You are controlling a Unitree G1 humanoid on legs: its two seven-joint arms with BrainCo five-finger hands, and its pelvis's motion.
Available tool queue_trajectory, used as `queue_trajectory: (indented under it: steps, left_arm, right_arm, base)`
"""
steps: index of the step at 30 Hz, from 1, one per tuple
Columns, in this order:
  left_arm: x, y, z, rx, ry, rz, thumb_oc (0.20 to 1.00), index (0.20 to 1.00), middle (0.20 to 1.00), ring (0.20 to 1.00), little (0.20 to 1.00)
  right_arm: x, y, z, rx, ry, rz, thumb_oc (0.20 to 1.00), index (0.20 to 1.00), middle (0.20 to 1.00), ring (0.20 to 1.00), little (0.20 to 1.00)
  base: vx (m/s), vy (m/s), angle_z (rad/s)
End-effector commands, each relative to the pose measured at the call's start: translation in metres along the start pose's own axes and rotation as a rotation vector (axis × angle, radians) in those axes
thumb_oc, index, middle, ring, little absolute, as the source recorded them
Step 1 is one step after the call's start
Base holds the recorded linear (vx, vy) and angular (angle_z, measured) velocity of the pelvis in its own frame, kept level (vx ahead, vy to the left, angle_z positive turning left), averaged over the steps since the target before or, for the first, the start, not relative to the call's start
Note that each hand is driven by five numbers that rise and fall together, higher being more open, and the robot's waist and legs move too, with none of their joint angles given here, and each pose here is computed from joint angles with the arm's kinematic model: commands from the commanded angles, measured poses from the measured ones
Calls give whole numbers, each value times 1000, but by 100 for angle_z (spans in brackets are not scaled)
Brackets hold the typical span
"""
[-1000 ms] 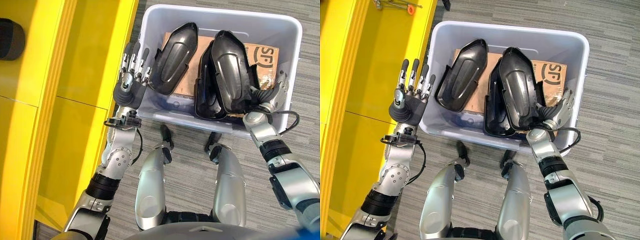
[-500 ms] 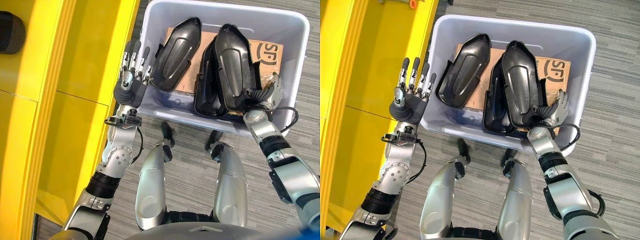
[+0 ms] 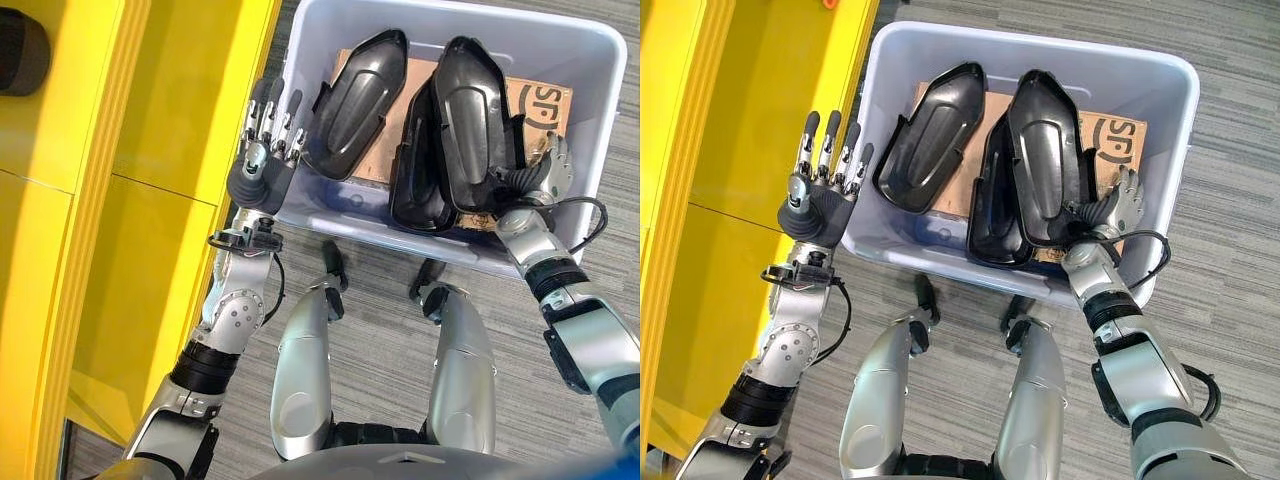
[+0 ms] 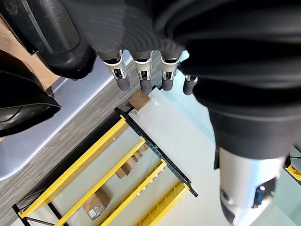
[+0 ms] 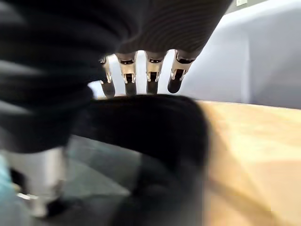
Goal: Move parts from the plastic box to the shelf.
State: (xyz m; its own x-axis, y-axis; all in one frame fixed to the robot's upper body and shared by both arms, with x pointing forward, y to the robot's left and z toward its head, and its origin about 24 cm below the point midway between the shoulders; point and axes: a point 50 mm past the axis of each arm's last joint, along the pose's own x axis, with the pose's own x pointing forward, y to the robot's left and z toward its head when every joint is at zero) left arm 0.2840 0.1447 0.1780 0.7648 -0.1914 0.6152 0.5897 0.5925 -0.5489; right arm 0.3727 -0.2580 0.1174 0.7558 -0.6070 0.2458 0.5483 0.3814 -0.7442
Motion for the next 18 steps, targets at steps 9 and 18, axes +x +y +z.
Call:
queue_trajectory:
  steps: [9, 18]
  left_arm:
    - [1, -9, 1, -29, -19, -93, 1000, 1000, 1000, 1000, 1000]
    - [-2, -7, -2, -36, -16, -98, 1000, 1000, 1000, 1000, 1000]
  right_arm:
    - [-5, 12, -40, -320, 89, 154, 200, 200, 200, 200, 200]
    - [-3, 6, -49, -663, 39, 145, 200, 200, 200, 200, 200]
  base:
    - [-1, -4, 0]
    - [-1, -3, 6]
